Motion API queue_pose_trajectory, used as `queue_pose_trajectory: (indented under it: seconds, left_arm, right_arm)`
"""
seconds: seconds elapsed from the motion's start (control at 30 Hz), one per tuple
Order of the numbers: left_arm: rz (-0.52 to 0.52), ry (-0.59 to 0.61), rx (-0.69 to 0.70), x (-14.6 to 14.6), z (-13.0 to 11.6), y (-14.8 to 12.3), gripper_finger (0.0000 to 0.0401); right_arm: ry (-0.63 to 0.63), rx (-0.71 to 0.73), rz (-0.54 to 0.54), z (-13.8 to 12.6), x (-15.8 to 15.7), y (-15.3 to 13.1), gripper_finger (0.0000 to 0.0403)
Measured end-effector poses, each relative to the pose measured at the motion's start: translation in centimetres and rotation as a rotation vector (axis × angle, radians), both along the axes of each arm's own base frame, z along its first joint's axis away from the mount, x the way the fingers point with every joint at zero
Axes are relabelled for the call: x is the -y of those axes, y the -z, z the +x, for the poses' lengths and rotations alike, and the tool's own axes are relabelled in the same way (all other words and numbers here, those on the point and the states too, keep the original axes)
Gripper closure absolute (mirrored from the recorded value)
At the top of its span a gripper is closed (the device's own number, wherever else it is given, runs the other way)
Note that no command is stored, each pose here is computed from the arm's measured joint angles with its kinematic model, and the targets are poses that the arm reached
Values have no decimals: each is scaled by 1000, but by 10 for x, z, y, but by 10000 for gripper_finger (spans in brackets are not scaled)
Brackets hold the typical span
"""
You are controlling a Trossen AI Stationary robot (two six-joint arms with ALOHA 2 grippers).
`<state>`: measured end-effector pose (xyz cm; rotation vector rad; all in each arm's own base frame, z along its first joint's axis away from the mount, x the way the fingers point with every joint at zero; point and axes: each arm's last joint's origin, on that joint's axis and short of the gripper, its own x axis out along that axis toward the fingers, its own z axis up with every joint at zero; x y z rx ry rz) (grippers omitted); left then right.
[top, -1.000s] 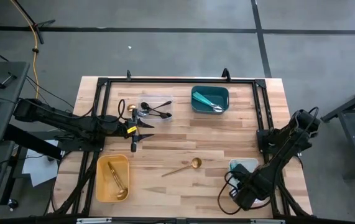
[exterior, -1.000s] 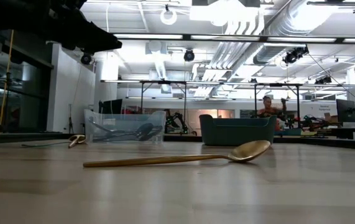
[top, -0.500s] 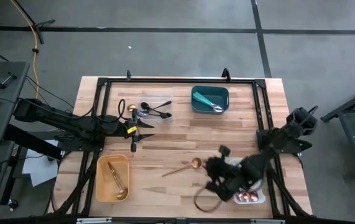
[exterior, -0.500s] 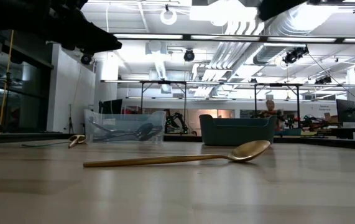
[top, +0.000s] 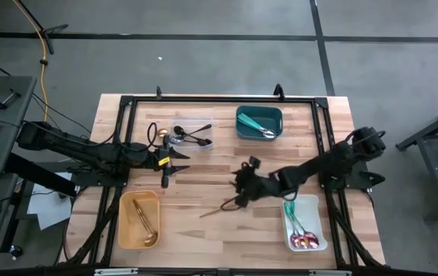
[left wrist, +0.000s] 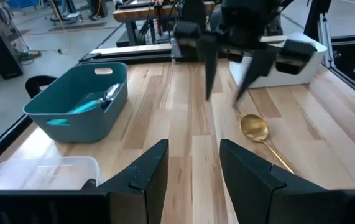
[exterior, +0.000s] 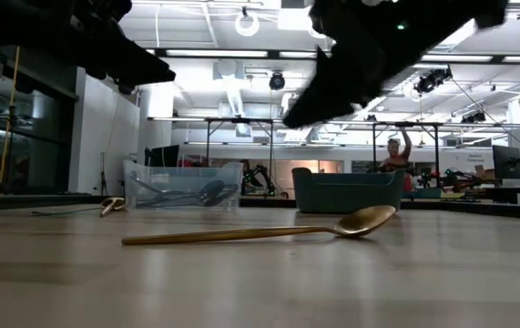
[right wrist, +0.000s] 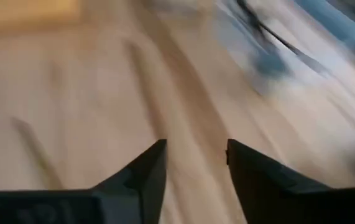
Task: Sort silverware by color (type)
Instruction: Put the gold spoon into the yellow bin
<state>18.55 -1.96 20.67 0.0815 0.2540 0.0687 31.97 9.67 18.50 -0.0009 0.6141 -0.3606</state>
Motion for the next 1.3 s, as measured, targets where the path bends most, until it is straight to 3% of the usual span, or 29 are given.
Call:
queue_pose_trajectory:
  seconds: [0.13, 0.3, 0.43, 0.63, 1.3]
  left_arm:
    - [0, 0, 1, 0, 0, 0, 265]
    - [0, 0, 1, 0, 0, 0, 265]
    - [0, 0, 2, 0, 0, 0, 265]
    - [-41, -11, -2, 0, 0, 0, 265]
    - [-59, -15, -1, 0, 0, 1, 265]
  right_arm:
    - [-238, 253, 26, 12, 17, -4, 200]
    - [-310, 485, -102, 20, 39, -23, 182]
    - [-285, 521, -169, 27, 53, -36, 181]
    - [-244, 517, -148, 31, 64, -39, 180]
    - [-294, 509, -132, 29, 47, -37, 180]
